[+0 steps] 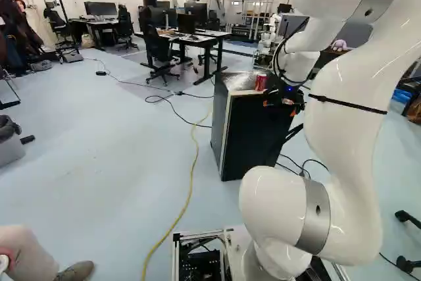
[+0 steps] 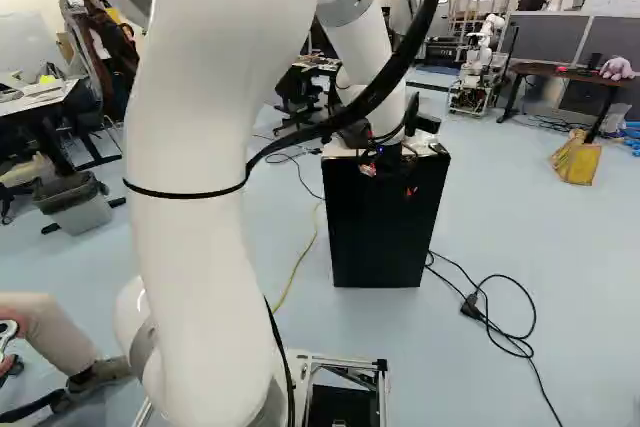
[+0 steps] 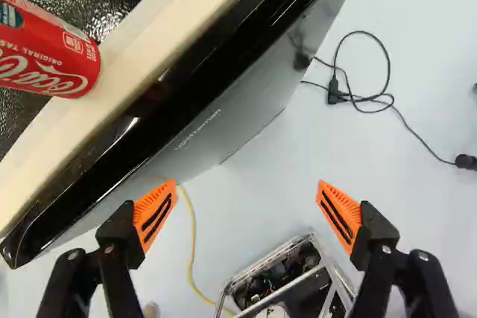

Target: Grab a drink from the fridge

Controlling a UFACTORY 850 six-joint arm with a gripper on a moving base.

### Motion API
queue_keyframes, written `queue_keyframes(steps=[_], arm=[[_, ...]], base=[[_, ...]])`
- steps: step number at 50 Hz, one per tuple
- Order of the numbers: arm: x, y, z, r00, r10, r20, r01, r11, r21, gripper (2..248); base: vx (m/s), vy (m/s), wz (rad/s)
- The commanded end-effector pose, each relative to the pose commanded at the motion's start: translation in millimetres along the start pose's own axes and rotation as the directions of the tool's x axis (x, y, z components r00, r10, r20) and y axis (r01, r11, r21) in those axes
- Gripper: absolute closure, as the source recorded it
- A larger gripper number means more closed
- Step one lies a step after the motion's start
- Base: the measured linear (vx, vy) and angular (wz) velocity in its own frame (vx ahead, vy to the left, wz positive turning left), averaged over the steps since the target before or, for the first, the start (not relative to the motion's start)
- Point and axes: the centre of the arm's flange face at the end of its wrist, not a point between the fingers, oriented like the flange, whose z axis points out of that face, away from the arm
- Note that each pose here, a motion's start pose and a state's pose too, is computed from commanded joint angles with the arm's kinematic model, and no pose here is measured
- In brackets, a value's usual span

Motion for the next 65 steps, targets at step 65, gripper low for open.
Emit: queue_keyframes(steps=[65], arm=[[-68.1,6.4,-76.0,0.767,-0.267,-0.583,0.276,0.958,-0.075,3]], base=[[0.000,0.000,0.000]])
